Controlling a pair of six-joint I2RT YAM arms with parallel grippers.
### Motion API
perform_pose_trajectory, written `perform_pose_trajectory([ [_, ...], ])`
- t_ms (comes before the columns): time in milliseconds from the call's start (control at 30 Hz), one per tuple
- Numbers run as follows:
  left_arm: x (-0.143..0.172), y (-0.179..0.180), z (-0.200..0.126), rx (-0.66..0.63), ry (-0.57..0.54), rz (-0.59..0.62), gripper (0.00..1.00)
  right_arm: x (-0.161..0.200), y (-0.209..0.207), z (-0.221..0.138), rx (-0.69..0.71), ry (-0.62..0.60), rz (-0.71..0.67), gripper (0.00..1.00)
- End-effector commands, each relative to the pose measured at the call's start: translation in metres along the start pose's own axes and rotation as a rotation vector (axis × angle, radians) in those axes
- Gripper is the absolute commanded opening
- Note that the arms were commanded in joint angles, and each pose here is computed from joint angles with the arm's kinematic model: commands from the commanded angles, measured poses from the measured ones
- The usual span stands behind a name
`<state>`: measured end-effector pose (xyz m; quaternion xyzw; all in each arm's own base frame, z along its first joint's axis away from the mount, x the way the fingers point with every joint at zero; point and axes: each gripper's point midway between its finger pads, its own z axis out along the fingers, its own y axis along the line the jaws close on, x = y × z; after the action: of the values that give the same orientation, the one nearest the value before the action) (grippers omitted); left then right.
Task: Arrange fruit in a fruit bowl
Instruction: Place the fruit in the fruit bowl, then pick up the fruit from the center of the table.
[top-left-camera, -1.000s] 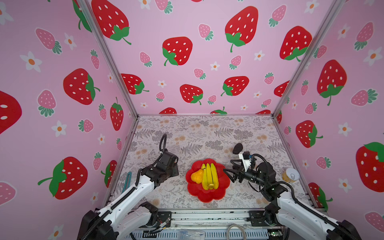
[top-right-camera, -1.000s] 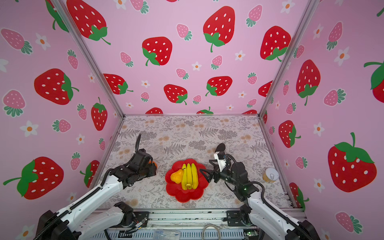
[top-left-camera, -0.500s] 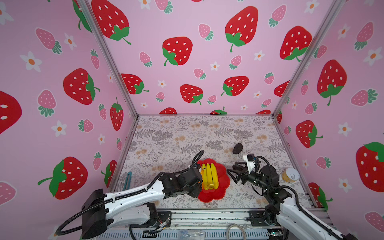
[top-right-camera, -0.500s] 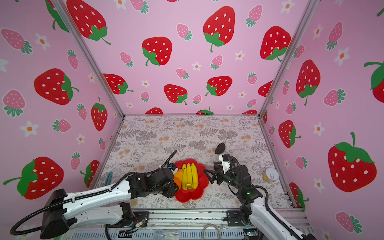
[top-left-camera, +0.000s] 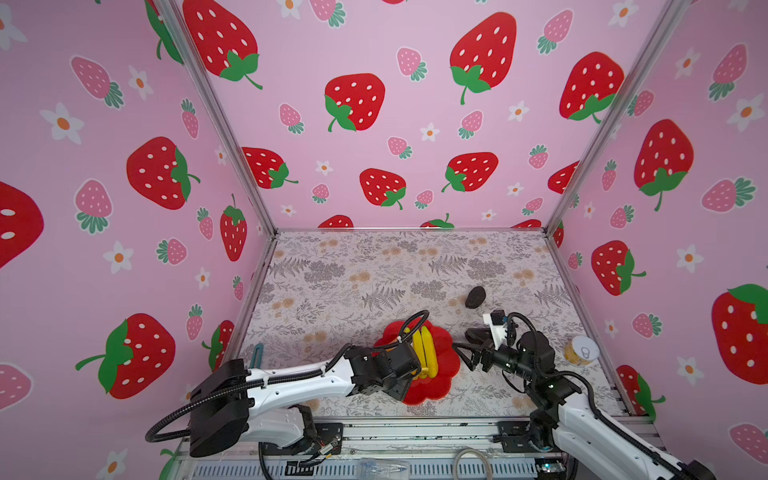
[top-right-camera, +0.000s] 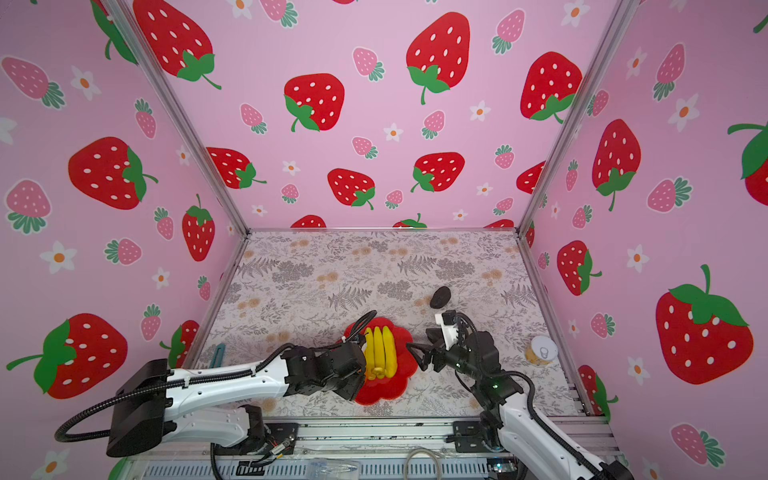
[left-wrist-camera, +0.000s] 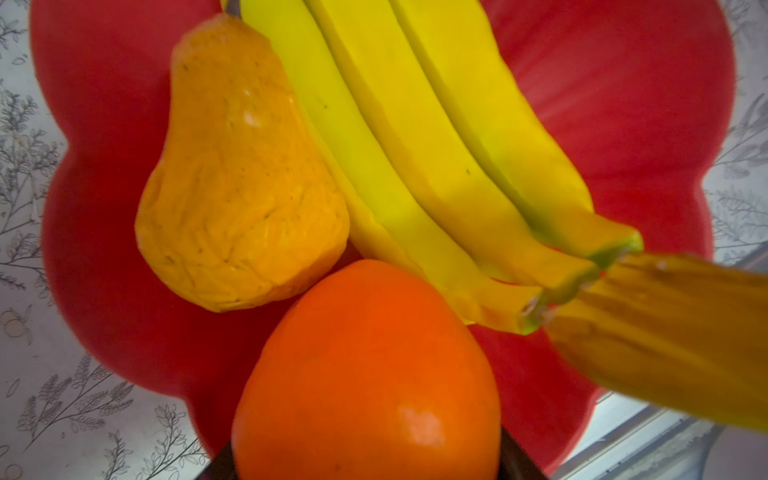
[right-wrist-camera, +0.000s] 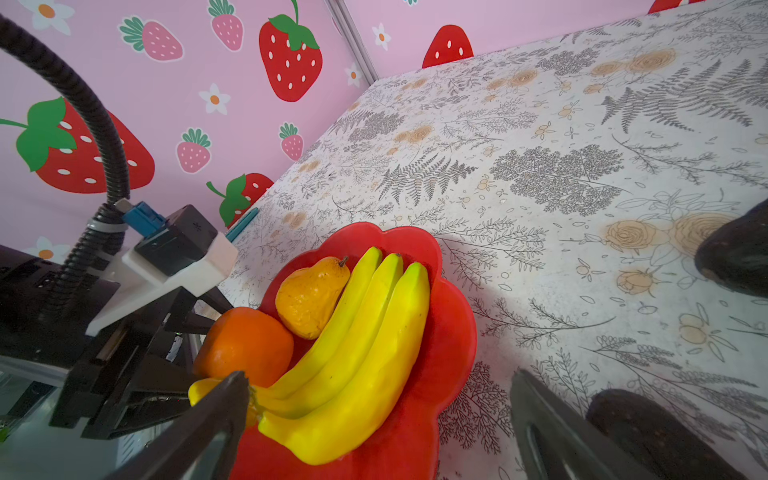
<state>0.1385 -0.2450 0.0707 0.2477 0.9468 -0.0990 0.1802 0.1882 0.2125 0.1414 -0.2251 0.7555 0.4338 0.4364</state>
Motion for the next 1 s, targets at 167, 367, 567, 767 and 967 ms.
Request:
perform_pose_trajectory([
  [167,-0.021,-0.004,-0.026,0.034,-0.108,0.001,0.81,-0.008,-0.021,-0.001,0.125,-0.026,0.030,0.99],
  [367,-0.040,-0.005,-0.076,0.113,-0.266,0.039,0.86,-0.020,-0.074,-0.015,0.407,-0.036,0.144,0.99],
  [567,-0.061,-0.020,-0.108,0.217,-0.445,0.177,0.95,0.002,-0.117,-0.023,0.544,0.073,0.289,0.96],
  [767,-0.065,-0.041,-0.091,0.243,-0.403,0.360,0.99,0.024,-0.129,-0.019,0.586,0.175,0.299,0.95],
  [967,-0.073,-0.051,-0.082,0.277,-0.364,0.422,1.00,0.049,-0.120,-0.012,0.524,0.287,0.313,0.92],
])
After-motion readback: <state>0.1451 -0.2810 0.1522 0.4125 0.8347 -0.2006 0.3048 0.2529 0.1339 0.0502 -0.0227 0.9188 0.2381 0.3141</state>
